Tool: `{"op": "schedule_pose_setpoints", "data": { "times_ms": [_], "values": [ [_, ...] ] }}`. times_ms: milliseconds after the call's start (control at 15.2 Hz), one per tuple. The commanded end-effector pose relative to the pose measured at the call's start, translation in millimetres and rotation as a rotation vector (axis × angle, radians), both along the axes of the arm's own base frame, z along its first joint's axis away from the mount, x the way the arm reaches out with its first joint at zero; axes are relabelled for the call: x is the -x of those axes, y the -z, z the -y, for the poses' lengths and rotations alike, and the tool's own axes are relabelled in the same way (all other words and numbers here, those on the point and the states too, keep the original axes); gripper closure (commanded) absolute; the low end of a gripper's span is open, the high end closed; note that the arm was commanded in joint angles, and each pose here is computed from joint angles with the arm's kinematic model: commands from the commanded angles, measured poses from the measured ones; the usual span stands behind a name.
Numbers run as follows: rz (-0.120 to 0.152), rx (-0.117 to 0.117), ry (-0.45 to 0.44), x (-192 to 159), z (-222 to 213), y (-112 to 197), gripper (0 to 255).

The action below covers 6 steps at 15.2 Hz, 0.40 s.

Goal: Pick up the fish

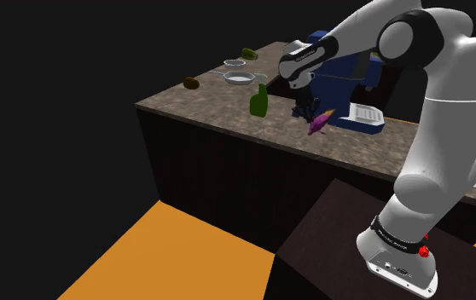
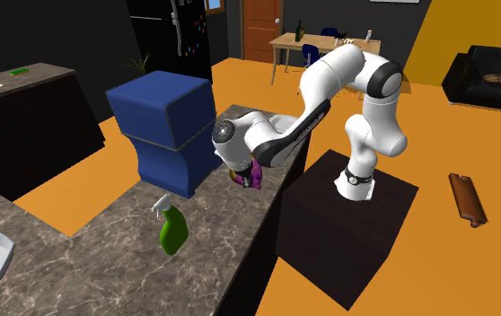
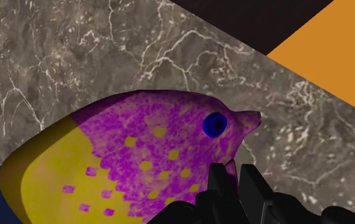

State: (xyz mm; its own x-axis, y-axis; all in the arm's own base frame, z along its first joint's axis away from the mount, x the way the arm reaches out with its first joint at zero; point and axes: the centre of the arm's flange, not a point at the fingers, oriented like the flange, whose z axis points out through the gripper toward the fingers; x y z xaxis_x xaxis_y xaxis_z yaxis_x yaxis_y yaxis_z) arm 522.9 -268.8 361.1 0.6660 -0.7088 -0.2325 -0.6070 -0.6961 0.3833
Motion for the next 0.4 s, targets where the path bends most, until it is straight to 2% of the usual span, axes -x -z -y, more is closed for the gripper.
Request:
{"op": "schedule_pose_setpoints", "data": {
  "times_ms": [0, 330],
  "values": [
    [0.000, 0.000, 0.000, 0.2, -0.8, -12.2, 255],
    [0.000, 0.000, 0.000, 0.2, -0.8, -28.8, 255]
  ]
}}
